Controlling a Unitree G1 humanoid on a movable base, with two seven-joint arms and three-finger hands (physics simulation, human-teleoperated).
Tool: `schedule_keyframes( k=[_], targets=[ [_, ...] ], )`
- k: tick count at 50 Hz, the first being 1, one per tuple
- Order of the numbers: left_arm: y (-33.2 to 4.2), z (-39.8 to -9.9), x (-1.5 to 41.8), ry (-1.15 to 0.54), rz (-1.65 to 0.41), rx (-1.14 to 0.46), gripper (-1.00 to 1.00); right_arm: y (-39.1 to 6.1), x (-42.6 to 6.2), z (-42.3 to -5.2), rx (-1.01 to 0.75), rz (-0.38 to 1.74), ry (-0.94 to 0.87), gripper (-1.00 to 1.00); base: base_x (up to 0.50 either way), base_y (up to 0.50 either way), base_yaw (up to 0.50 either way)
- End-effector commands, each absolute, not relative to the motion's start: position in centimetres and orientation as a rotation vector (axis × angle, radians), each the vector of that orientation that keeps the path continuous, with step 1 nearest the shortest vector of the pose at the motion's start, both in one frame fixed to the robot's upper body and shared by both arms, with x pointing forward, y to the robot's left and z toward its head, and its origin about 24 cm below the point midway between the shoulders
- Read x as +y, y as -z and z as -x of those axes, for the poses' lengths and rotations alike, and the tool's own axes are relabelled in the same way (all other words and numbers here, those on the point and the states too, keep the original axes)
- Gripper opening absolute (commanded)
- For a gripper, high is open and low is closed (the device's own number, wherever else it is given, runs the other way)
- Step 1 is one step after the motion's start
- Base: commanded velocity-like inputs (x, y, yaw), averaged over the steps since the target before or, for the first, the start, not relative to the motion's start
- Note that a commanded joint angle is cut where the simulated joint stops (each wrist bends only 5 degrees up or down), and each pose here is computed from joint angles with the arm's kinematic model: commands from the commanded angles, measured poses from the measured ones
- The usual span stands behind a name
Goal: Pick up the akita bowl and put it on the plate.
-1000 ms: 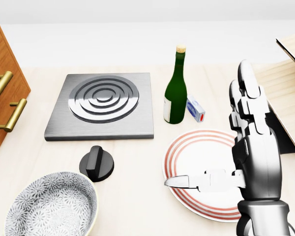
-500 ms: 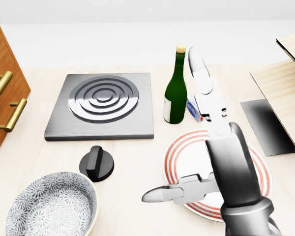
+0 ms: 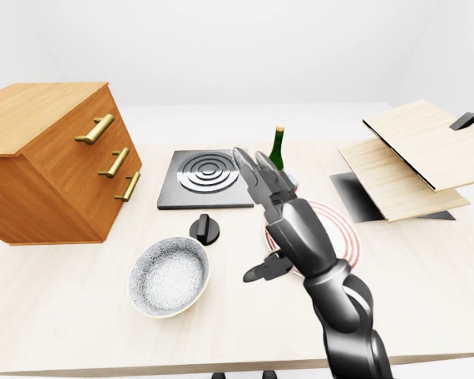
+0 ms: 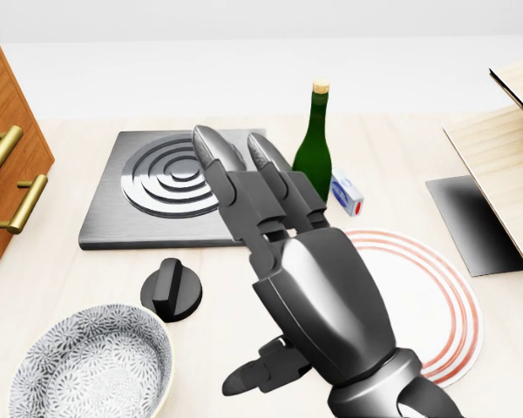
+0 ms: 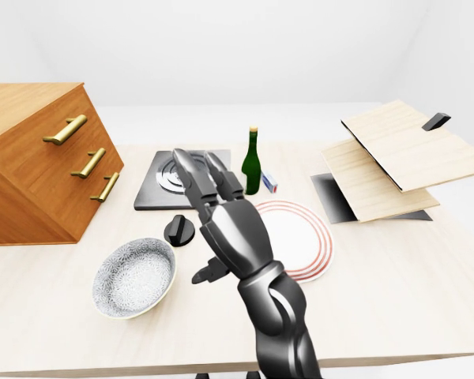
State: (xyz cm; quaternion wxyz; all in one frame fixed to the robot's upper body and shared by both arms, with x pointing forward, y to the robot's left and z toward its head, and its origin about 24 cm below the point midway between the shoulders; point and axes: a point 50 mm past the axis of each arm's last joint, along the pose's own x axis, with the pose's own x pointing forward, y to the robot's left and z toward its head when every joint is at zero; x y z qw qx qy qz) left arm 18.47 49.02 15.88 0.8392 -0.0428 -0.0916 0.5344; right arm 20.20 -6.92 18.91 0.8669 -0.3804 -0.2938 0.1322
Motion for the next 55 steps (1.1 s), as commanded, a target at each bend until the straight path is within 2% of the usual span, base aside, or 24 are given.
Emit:
schedule_keyframes(
  k=[1, 17, 44, 55],
  targets=[
    [-15.9, -18.5, 49.0, -1.131, 0.093, -0.194, 1.0, -18.6, -5.4, -20.0, -0.561, 0.987, -0.335, 0.96, 0.0, 0.0, 0.0],
    [-15.9, -18.5, 49.0, -1.133, 0.096, -0.196, 1.0, -18.4, -3.5, -19.4, -0.428, 1.2, -0.391, 0.96, 0.0, 0.0, 0.0],
    [-15.9, -18.5, 49.0, -1.135, 0.1, -0.198, 1.0, -19.8, -1.0, -18.1, -0.47, 1.285, -0.327, 0.96, 0.0, 0.0, 0.0],
    [-15.9, -18.5, 49.0, -1.135, 0.101, -0.199, 1.0, -19.4, 0.2, -17.6, -0.476, 1.313, -0.365, 0.96, 0.0, 0.0, 0.0]
  ],
)
